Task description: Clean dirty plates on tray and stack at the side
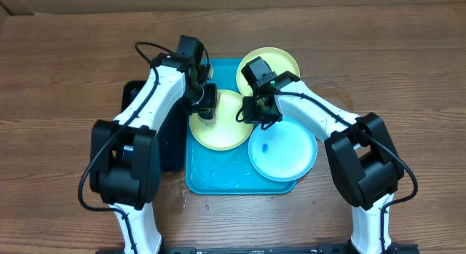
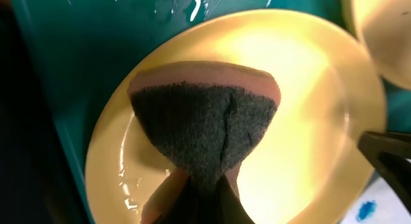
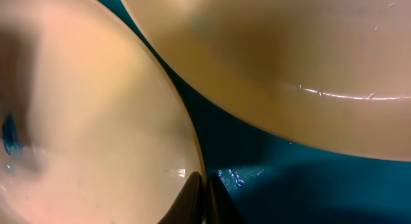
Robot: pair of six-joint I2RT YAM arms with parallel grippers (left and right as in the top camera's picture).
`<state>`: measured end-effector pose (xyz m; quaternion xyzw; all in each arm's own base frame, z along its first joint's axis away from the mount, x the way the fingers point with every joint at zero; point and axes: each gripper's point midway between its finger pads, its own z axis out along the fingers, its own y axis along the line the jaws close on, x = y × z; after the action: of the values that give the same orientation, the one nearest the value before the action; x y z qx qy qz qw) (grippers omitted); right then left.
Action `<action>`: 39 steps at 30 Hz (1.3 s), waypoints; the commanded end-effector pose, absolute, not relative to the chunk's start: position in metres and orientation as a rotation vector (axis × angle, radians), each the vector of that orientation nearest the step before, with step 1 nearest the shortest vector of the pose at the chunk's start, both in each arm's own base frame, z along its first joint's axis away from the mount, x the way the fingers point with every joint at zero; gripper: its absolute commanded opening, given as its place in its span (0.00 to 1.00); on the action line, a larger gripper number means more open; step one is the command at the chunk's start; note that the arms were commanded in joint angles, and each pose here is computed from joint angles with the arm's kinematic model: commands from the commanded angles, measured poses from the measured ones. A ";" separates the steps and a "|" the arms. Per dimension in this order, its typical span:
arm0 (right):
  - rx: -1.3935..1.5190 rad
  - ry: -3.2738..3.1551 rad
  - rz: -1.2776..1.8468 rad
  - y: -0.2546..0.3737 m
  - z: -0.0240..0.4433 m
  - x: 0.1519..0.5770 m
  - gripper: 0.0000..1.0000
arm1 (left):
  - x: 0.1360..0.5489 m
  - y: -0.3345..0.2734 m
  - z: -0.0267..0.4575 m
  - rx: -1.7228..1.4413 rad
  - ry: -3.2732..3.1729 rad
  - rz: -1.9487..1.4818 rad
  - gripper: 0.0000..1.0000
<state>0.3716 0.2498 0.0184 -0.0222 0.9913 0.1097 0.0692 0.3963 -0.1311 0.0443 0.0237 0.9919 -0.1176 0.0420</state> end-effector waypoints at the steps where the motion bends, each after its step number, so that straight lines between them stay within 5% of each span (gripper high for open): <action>1: -0.071 2.992 0.322 0.250 0.015 0.368 0.04 | 0.393 -0.131 0.031 0.086 3.067 -0.345 0.04; 3: -0.072 2.993 0.322 0.250 0.015 0.368 0.04 | 0.393 -0.131 0.031 0.086 3.068 -0.345 0.13; 5: -0.072 2.993 0.322 0.250 0.015 0.368 0.04 | 0.392 -0.131 0.031 0.086 3.070 -0.349 0.44; 7: -0.071 2.992 0.322 0.250 0.015 0.368 0.05 | 0.391 -0.131 0.031 0.085 3.075 -0.348 0.49; 27: -0.072 2.985 0.328 0.251 0.015 0.370 0.05 | 0.394 -0.134 0.030 0.201 3.048 -0.293 0.35; 39: -0.072 2.982 0.330 0.251 0.015 0.370 0.04 | 0.392 -0.120 0.027 0.201 3.049 -0.030 0.40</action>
<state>0.3729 0.2505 0.0186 -0.0223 0.9909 0.1113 0.0720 0.3923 -0.1274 0.0306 0.0681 0.9962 -0.0335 0.0435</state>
